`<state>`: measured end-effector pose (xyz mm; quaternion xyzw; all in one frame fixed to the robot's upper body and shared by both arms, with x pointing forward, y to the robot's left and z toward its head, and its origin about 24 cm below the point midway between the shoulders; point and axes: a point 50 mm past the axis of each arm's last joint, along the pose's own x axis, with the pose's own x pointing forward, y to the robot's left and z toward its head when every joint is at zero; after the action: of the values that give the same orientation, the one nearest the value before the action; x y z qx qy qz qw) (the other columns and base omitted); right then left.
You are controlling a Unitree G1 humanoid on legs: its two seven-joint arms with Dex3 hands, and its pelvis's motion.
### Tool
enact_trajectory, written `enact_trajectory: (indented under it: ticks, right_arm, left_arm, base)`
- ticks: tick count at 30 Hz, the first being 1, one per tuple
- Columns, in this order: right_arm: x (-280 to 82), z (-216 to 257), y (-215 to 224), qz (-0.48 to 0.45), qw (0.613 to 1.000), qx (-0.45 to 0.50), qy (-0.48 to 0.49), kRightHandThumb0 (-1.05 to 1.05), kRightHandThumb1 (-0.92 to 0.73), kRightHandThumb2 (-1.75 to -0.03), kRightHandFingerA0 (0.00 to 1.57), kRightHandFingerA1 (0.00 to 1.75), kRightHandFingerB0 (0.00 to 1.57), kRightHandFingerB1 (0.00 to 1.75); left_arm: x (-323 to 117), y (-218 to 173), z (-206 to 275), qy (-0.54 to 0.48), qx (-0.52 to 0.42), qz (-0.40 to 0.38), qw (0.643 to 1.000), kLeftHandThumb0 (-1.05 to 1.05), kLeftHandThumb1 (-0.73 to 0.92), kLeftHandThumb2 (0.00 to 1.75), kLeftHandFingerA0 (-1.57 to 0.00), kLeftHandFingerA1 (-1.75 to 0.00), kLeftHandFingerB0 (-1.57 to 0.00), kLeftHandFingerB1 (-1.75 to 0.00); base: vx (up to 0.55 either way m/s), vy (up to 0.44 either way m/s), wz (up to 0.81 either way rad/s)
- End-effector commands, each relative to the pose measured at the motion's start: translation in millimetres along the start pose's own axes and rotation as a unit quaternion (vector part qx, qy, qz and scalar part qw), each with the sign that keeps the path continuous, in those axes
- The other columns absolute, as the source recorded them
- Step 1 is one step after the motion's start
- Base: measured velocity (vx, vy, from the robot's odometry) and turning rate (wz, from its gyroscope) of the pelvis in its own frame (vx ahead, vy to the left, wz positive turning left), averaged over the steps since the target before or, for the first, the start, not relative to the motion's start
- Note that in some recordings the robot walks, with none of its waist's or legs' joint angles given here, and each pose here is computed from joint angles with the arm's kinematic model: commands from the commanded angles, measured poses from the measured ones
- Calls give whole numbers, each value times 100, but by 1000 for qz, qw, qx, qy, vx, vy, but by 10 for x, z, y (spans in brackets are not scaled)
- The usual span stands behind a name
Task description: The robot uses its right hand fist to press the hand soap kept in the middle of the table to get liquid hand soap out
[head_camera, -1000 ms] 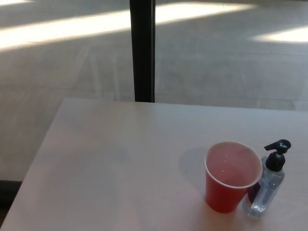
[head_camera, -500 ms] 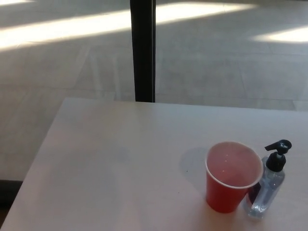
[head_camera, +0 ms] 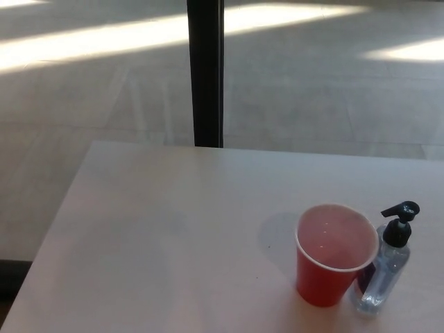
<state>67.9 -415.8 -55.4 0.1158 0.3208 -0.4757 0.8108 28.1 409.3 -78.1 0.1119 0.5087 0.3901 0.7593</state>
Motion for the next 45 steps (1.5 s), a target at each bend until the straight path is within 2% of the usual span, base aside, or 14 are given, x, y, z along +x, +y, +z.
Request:
enact_trajectory:
  ticks: [1,9,11,12,13,14,17,20,22,29,30,35,39,45]
  right_arm:
    - [1,-16,1,5,1000,6,2,-39,-65,-59,98,97,65,65]
    - [-5,17,45,11,1000,-5,-5,-40,-64,-58,103,96,74,70]
    - [-9,18,47,11,1000,-4,-5,-40,-64,-58,101,95,73,70]
    - [-9,20,50,10,1000,-6,-4,-42,-64,-59,91,95,65,65]
    - [-6,40,77,12,1000,0,-5,-42,-65,-59,91,97,65,66]
    - [5,40,75,12,1000,-1,-2,-42,-65,-59,94,96,62,63]
    - [7,36,69,12,1000,1,-4,-40,-65,-59,104,96,71,68]
    - [3,34,65,13,1000,0,-6,-40,-65,-58,102,94,65,64]
    - [3,27,63,13,1000,-3,-4,-41,-65,-58,96,92,62,62]
    - [-13,37,74,17,1000,-4,-3,-39,-66,-58,96,99,65,65]
    - [-18,40,79,18,1000,-2,-4,-39,-65,-59,89,98,66,67]
    - [-3,35,62,10,1000,0,-1,-40,-64,-58,97,98,69,68]
    - [-11,46,70,9,1000,1,-1,-38,-65,-58,89,99,65,66]
    - [-7,38,64,11,1000,5,-2,-40,-66,-59,93,96,67,66]
  left_arm:
    - [7,49,13,-1,-10,6,1000,9,40,99,-85,-103,-69,-88]
    - [8,46,44,-8,-4,2,1000,10,39,99,-84,-102,-68,-87]
    - [11,43,45,-5,-7,6,1000,9,40,98,-86,-103,-68,-88]
    - [15,41,45,-2,-10,9,1000,11,39,98,-85,-103,-68,-88]
    - [18,33,69,-2,-12,10,1000,11,38,99,-86,-102,-68,-87]
    - [19,33,80,0,-4,11,1000,11,38,98,-84,-98,-69,-86]
    - [9,34,98,-6,4,9,1000,10,40,99,-81,-96,-70,-85]
    - [13,39,86,-6,5,6,1000,11,39,99,-83,-96,-71,-85]
    - [14,37,80,-3,3,7,1000,10,41,99,-81,-95,-69,-84]
    - [-2,26,92,-9,4,6,1000,7,40,98,-79,-95,-69,-84]
    - [8,28,82,-5,2,5,1000,8,37,96,-81,-97,-69,-86]
    - [10,4,113,-4,12,6,1000,8,41,98,-78,-94,-69,-84]
    - [13,5,105,-2,2,4,1000,10,42,100,-79,-95,-68,-84]
    - [11,6,103,-5,4,2,1000,7,42,97,-78,-95,-69,-85]
  base:
    - [0,0,0]
    - [0,0,0]
    - [0,0,0]
    - [0,0,0]
    - [0,0,0]
    - [0,0,0]
    - [0,0,0]
    - [0,0,0]
    - [0,0,0]
    - [0,0,0]
    - [0,0,0]
    - [0,0,0]
    - [0,0,0]
    - [0,0,0]
